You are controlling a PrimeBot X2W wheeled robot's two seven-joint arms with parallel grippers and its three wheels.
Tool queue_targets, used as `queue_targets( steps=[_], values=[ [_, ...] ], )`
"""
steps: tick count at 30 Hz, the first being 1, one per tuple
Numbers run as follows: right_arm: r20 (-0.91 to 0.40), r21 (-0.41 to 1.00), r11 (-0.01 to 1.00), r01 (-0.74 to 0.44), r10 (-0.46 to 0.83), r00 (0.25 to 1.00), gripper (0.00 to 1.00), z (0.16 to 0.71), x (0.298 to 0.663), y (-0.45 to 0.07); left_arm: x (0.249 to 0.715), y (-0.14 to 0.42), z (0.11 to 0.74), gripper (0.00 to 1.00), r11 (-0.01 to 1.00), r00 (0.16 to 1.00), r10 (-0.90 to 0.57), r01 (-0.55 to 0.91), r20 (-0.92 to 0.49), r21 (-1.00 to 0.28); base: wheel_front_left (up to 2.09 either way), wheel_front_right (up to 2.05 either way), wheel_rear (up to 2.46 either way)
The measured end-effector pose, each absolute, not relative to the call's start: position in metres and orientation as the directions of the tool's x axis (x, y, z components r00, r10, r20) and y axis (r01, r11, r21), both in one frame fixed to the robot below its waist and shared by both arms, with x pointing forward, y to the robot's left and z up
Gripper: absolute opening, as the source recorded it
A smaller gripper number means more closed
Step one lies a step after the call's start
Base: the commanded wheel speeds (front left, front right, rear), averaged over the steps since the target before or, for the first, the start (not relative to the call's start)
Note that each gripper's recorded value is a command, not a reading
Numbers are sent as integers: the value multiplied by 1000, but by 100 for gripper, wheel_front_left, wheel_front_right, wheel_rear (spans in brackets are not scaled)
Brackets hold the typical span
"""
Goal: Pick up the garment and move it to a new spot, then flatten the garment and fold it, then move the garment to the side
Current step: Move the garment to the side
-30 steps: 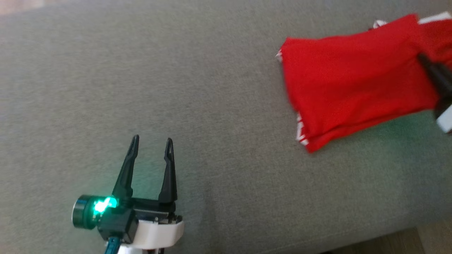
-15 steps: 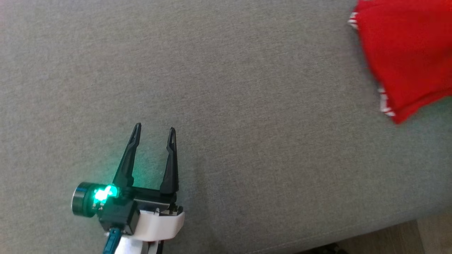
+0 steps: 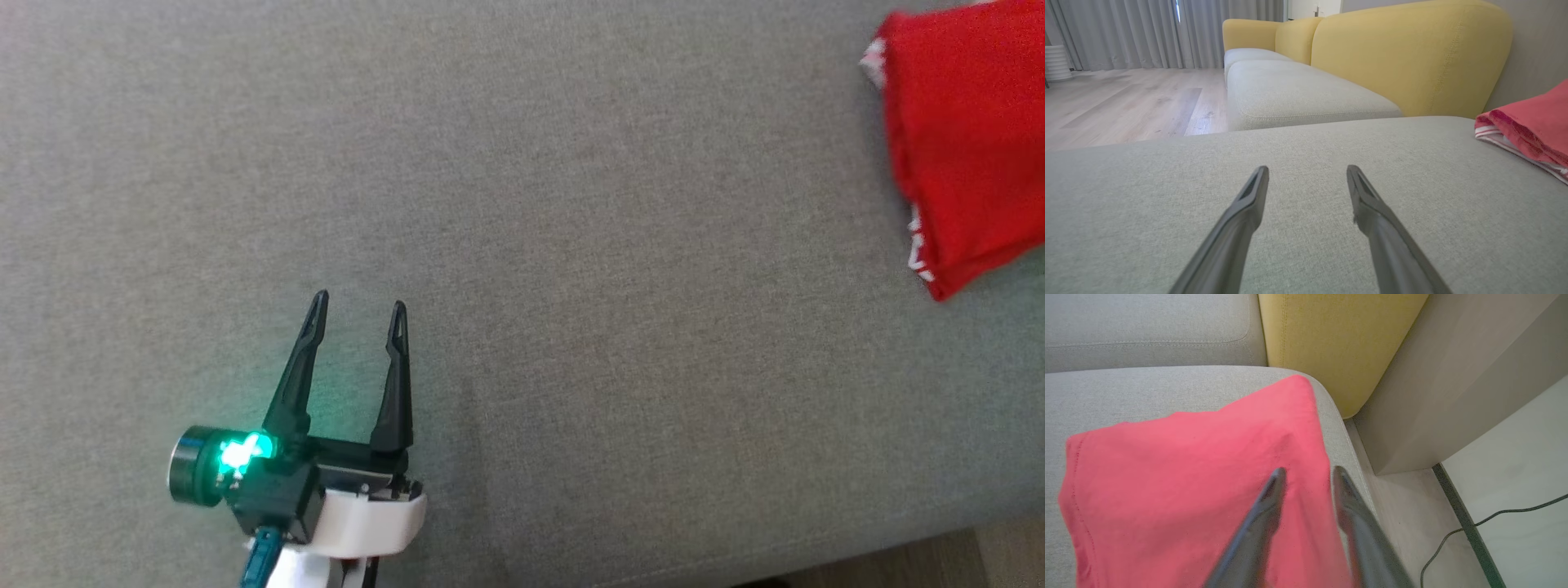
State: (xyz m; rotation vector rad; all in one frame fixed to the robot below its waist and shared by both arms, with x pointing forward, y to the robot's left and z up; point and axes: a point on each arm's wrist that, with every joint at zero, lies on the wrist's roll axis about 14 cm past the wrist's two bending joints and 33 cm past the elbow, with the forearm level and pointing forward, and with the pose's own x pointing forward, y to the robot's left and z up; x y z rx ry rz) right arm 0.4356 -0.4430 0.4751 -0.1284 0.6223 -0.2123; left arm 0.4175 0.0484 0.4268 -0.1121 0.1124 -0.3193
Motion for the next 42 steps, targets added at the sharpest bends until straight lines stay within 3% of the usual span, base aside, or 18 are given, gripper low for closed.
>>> queue_targets(
  steps=[9,16,21,28,35,42],
  values=[
    [-504,-172,981,85,-162,849,100,483,438,-404,409,58,452,100,953,958,-284,277,-42,-124,0,0,0],
    [-493,2,998,-70,61,868,100,454,422,-306,385,76,466,100,968,975,-222,216,-33,-127,0,0,0],
    [-471,189,961,-201,268,840,100,423,385,-204,356,95,473,100,980,986,-161,156,-34,-122,0,0,0],
    [-321,300,917,-264,357,877,100,419,351,-133,318,115,473,100,989,995,-95,89,-40,-119,0,0,0],
    [-179,210,930,-302,340,923,100,428,323,-115,287,136,471,100,993,999,-22,17,-41,-116,0,0,0],
    [29,63,966,-251,250,968,100,490,315,-133,271,149,473,100,992,999,30,-34,-34,-120,0,0,0]
  ],
)
